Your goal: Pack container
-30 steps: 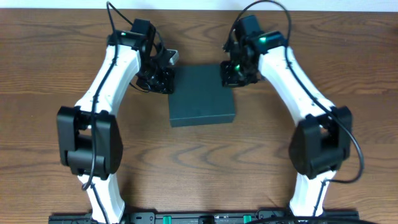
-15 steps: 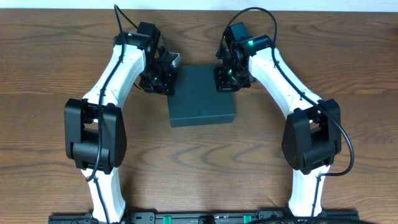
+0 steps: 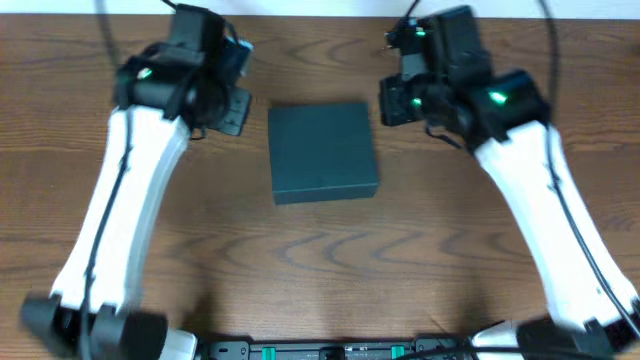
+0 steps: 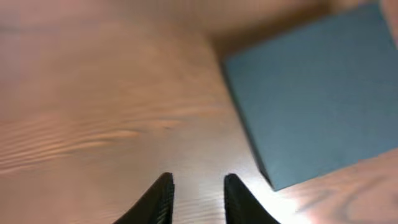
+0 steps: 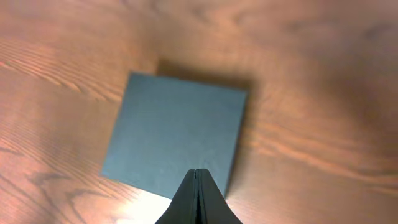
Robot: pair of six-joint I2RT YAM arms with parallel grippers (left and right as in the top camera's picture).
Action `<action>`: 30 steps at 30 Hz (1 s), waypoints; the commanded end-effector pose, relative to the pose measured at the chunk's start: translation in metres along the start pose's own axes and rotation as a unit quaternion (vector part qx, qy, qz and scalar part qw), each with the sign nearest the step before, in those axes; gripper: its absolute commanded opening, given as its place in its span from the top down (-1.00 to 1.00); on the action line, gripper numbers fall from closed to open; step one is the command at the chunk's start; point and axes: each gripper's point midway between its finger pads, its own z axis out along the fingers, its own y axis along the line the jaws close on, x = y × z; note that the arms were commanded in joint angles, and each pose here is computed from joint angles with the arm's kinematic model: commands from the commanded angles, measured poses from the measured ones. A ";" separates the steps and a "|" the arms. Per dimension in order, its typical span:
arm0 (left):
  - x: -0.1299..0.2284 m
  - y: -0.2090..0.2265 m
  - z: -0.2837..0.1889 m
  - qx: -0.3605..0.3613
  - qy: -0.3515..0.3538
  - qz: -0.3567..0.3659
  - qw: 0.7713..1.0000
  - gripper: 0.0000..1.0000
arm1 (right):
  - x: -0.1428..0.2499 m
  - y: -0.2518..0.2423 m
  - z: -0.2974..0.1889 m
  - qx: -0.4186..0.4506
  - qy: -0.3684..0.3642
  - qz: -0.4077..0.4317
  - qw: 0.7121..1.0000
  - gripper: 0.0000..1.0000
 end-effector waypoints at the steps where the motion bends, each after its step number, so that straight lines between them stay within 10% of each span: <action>1: 0.001 0.028 -0.040 -0.081 -0.035 -0.009 0.996 0.47 | -0.001 -0.006 -0.033 0.027 -0.024 -0.064 0.997 0.97; 5: 0.009 0.040 -0.080 -0.121 -0.067 -0.015 0.990 0.26 | 0.005 -0.009 -0.074 0.048 -0.049 -0.105 0.992 0.97; 7: 0.012 0.049 -0.100 -0.149 -0.086 -0.020 0.985 -0.97 | 0.005 -0.019 -0.096 0.084 -0.068 -0.110 0.988 0.97; 9: 0.017 0.052 -0.114 -0.162 -0.098 -0.023 0.982 -0.97 | 0.003 -0.029 -0.114 0.116 -0.090 -0.107 0.983 0.92; 11: 0.021 0.052 -0.125 -0.163 -0.106 -0.025 0.980 -0.97 | 0.003 -0.032 -0.130 0.130 -0.107 -0.106 0.980 0.44; 13: 0.025 0.052 -0.131 -0.164 -0.111 -0.026 0.980 -0.97 | 0.004 -0.031 -0.141 0.131 -0.120 -0.105 0.978 -0.98; 30: 0.038 0.050 -0.135 -0.160 -0.096 -0.023 0.982 -0.97 | 0.037 -0.035 -0.159 0.134 -0.085 -0.106 0.982 -0.99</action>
